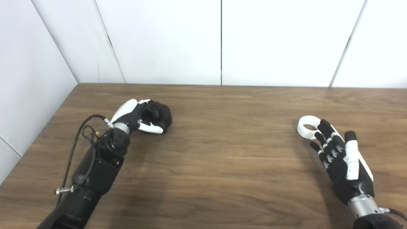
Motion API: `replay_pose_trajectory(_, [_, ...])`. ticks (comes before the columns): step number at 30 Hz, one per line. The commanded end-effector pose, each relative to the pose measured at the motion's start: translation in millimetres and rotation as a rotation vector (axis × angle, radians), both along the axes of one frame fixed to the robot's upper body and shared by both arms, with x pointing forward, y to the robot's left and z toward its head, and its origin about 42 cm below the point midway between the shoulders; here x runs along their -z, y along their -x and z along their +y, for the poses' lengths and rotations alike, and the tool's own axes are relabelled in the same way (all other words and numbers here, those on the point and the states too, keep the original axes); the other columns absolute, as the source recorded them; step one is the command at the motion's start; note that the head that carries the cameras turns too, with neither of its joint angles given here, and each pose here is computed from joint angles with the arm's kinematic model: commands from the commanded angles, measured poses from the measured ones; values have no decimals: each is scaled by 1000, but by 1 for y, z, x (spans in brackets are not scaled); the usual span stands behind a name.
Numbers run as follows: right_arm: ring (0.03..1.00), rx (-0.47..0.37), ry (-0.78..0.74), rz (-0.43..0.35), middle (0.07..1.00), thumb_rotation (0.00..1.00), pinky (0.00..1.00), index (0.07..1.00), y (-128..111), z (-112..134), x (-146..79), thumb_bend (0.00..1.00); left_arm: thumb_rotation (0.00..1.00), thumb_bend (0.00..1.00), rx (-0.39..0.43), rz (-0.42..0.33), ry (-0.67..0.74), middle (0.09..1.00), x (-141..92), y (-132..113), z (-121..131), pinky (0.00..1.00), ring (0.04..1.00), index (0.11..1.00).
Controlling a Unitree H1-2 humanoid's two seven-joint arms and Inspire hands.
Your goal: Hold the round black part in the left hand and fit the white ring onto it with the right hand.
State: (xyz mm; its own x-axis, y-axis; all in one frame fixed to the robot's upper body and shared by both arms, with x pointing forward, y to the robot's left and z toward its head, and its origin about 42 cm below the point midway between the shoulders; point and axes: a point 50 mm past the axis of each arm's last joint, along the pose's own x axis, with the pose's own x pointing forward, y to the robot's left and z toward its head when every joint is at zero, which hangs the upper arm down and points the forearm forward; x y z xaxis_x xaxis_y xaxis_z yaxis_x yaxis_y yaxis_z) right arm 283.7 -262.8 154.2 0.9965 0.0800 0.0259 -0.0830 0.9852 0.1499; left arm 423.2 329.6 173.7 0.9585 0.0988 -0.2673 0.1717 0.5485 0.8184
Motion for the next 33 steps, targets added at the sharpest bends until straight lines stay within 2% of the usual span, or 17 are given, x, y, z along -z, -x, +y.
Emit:
replay_pose_trajectory(1, [985,-11,12,-101,975,1000,950,936,-4,0,-19,621,246,896,18,-103,-19,1000,-30,-13,-1,969,1000,878])
replay_pose_trajectory(7, [987,-9,14,-101,975,1000,946,937,-4,-1,-18,619,200,806,18,-136,-10,1000,-29,-12,0,970,1000,747])
replay_pose_trajectory(10, [988,-15,13,-101,976,1000,954,942,-5,-1,-18,622,194,772,13,-142,-1,1000,-29,-12,1,949,1000,717])
replay_pose_trajectory(26, [982,-27,29,-107,965,1000,945,937,-7,-3,-21,630,139,744,9,-157,11,970,-26,-7,2,915,1000,646])
replay_pose_trajectory(33, [978,-35,26,-108,960,1000,946,934,-8,-2,-23,635,128,770,36,-153,18,993,-23,2,-6,962,1000,662])
